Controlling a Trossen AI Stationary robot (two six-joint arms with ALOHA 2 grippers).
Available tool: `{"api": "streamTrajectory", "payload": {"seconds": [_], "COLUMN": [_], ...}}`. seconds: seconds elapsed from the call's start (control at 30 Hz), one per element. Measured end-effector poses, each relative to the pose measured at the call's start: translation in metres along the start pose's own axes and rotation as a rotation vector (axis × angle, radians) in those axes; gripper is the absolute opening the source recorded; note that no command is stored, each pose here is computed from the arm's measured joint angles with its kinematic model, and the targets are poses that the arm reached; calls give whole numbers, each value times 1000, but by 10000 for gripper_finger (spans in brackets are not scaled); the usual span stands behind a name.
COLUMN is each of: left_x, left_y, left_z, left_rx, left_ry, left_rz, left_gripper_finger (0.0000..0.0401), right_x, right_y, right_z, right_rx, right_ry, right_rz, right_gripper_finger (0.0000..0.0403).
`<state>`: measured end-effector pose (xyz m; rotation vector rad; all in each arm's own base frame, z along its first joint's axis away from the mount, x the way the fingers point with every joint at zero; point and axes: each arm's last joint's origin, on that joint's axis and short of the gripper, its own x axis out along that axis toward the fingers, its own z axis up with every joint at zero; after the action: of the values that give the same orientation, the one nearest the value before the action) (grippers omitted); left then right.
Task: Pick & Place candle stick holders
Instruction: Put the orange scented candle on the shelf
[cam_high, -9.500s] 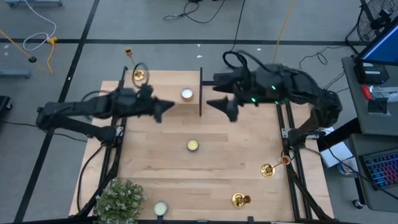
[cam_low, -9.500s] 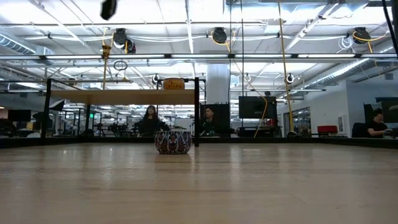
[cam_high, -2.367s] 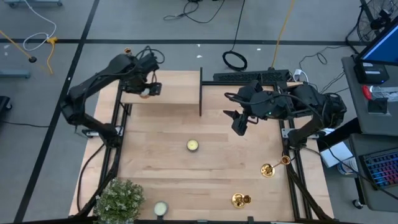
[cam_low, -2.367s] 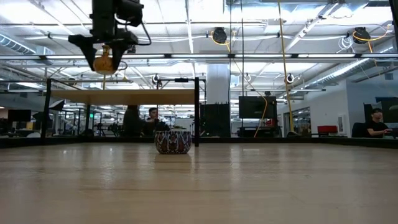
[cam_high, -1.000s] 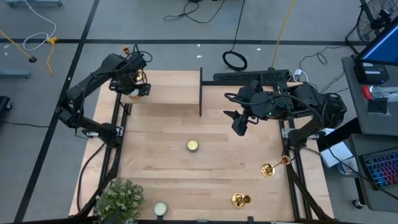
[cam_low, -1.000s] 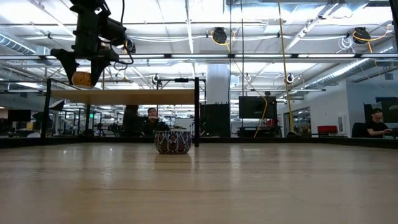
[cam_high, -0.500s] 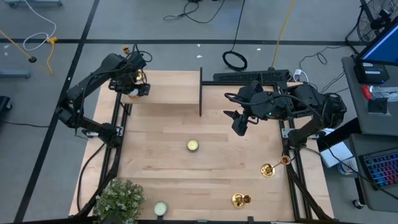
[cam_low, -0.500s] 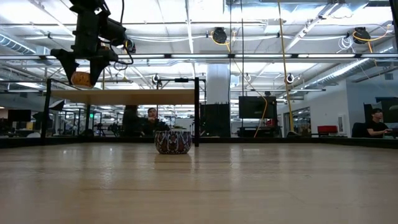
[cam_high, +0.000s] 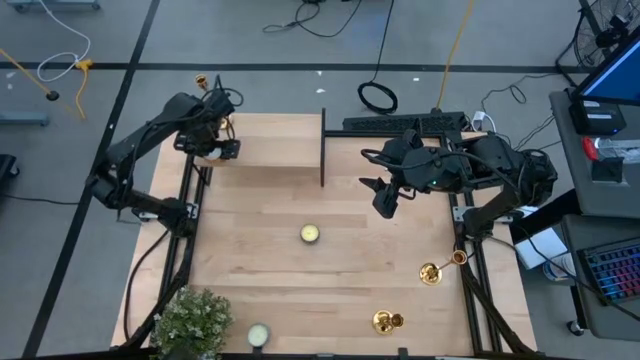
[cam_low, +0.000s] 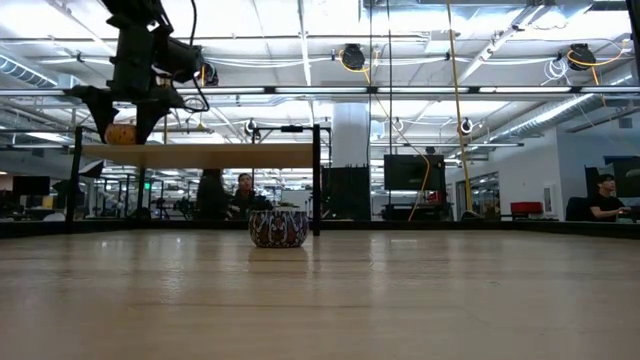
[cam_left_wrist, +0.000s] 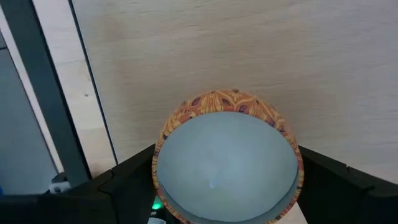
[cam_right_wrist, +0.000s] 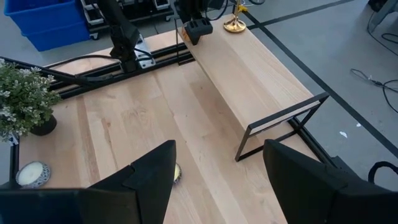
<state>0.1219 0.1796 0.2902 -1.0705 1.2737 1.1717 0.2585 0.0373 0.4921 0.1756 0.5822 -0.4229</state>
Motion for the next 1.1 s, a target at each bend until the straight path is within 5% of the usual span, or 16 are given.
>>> {"api": "streamTrajectory", "payload": {"seconds": [1.1], "left_x": [-5], "left_y": [7], "left_z": [-2], "left_rx": [-20], "left_ry": [-36], "left_rz": [-18], "left_gripper_finger": [319], "right_x": [0], "right_y": [1], "right_z": [2], "right_rx": [14], "right_ry": [-17], "right_rz": [8], "right_gripper_finger": [238]}}
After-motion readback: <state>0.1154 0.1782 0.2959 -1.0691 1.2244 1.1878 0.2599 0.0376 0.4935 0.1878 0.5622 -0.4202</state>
